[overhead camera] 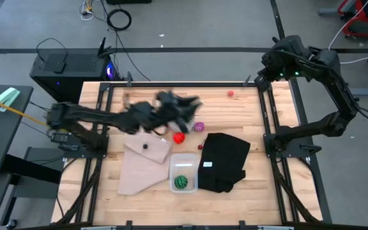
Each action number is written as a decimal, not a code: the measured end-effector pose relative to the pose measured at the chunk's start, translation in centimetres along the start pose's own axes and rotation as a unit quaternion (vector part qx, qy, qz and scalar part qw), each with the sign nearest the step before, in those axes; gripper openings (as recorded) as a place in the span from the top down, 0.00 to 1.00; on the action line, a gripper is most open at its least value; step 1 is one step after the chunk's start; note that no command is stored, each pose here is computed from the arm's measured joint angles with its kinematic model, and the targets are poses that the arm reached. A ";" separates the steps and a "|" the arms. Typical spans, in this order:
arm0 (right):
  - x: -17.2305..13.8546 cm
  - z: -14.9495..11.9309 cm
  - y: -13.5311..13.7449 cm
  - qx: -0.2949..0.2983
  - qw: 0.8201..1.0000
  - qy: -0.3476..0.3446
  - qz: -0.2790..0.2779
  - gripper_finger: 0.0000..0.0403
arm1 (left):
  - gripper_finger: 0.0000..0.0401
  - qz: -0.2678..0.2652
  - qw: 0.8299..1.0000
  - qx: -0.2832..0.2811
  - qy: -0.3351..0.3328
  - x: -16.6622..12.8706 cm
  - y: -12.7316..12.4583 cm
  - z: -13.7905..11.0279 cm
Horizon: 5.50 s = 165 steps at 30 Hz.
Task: Pick and placing Produce into tupperware
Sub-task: Put the pink peach into the transparent container
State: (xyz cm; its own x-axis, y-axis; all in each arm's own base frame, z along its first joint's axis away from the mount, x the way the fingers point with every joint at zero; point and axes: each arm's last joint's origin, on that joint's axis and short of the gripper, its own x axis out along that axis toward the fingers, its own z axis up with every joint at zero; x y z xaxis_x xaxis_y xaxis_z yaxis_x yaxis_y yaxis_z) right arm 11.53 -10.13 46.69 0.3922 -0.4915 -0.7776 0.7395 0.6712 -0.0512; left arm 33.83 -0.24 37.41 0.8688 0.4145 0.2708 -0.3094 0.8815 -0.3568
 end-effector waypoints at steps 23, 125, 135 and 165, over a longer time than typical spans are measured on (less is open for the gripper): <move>21.3 0.5 -0.7 0.104 0.980 0.172 -0.005 0.66 | 0.55 0.152 0.949 0.040 0.272 -14.1 7.9 3.3; 36.8 -2.1 -7.0 0.370 0.872 0.318 -0.044 0.71 | 0.56 0.166 0.941 0.024 0.295 -14.2 8.4 2.9; 36.8 -2.1 -6.7 0.364 0.874 0.320 -0.030 0.73 | 0.55 0.169 0.941 0.029 0.292 -14.2 8.4 3.0; 20.1 3.2 2.6 0.244 0.953 0.108 0.146 0.73 | 0.54 0.165 0.940 0.044 0.295 -14.2 8.4 2.9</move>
State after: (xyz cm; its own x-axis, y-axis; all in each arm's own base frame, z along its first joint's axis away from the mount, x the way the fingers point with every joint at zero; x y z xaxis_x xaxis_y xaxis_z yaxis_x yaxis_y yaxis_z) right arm 23.13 -20.04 32.92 0.5375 -0.1620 -0.8276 0.8031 0.3976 0.4438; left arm 17.75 1.95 33.19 0.7755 0.4930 -0.3944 -0.6072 0.7536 -0.2519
